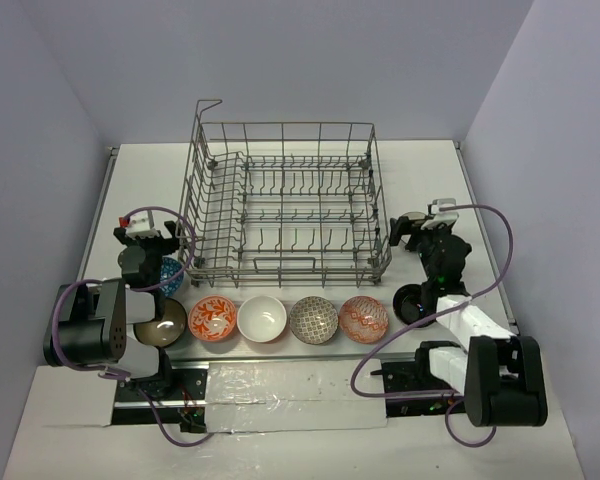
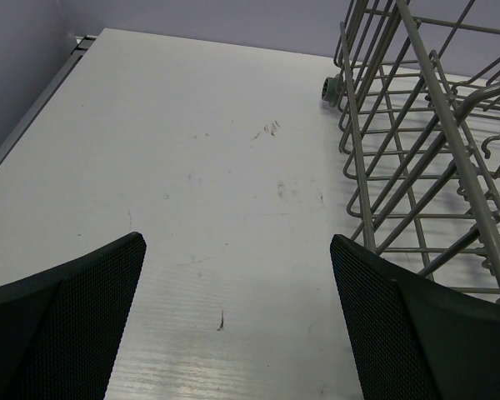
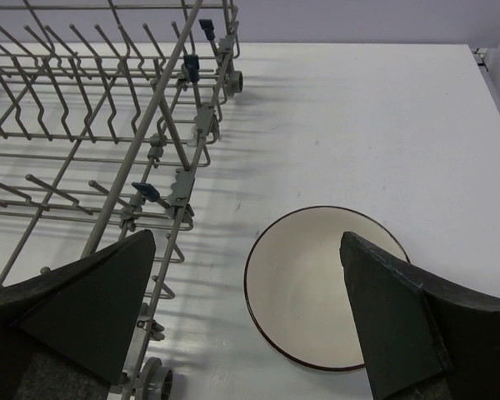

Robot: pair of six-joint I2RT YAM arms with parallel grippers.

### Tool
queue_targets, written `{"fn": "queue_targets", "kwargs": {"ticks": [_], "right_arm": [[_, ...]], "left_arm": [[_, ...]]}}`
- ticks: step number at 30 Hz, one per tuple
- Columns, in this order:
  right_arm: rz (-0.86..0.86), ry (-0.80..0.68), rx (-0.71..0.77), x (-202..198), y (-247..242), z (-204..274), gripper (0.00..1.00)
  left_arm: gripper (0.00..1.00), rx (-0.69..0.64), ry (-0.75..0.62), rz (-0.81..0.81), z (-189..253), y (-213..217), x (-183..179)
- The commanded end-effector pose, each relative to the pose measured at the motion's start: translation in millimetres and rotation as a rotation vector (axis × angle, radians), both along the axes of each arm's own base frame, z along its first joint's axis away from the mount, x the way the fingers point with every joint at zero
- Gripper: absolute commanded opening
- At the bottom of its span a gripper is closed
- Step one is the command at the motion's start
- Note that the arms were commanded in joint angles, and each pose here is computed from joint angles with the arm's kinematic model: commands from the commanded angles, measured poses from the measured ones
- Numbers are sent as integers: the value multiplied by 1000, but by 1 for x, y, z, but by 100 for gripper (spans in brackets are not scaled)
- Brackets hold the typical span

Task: Load the bowls into the dish rack
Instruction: Move the dish rack to the center of the board.

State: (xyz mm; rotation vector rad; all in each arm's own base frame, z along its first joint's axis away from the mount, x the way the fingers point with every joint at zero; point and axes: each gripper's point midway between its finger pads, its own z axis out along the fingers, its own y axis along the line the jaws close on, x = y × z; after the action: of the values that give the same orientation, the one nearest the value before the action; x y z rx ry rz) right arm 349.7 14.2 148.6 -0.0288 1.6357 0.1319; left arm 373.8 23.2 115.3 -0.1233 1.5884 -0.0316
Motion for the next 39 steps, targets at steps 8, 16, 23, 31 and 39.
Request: {"fn": "queue_targets", "kwargs": {"ticks": [8,16,23,31,39], "right_arm": [[97,5,-37,1,12,64,100],[95,11,-75,-9,9,97,100],[55,44,-83,-13,2,107,100],[35,56,-107,-24,-3,131,100],[37,78,-80,-24,-4,127,100]], "left_arm": [[99,-17,-46,-77,14,-18,7],[99,-16,-47,-77,14,-18,6],[99,-17,-46,-77,14,-19,7],[99,5,-51,-123,31,-27,4],[99,-8,-18,-54,45,-14,9]]}}
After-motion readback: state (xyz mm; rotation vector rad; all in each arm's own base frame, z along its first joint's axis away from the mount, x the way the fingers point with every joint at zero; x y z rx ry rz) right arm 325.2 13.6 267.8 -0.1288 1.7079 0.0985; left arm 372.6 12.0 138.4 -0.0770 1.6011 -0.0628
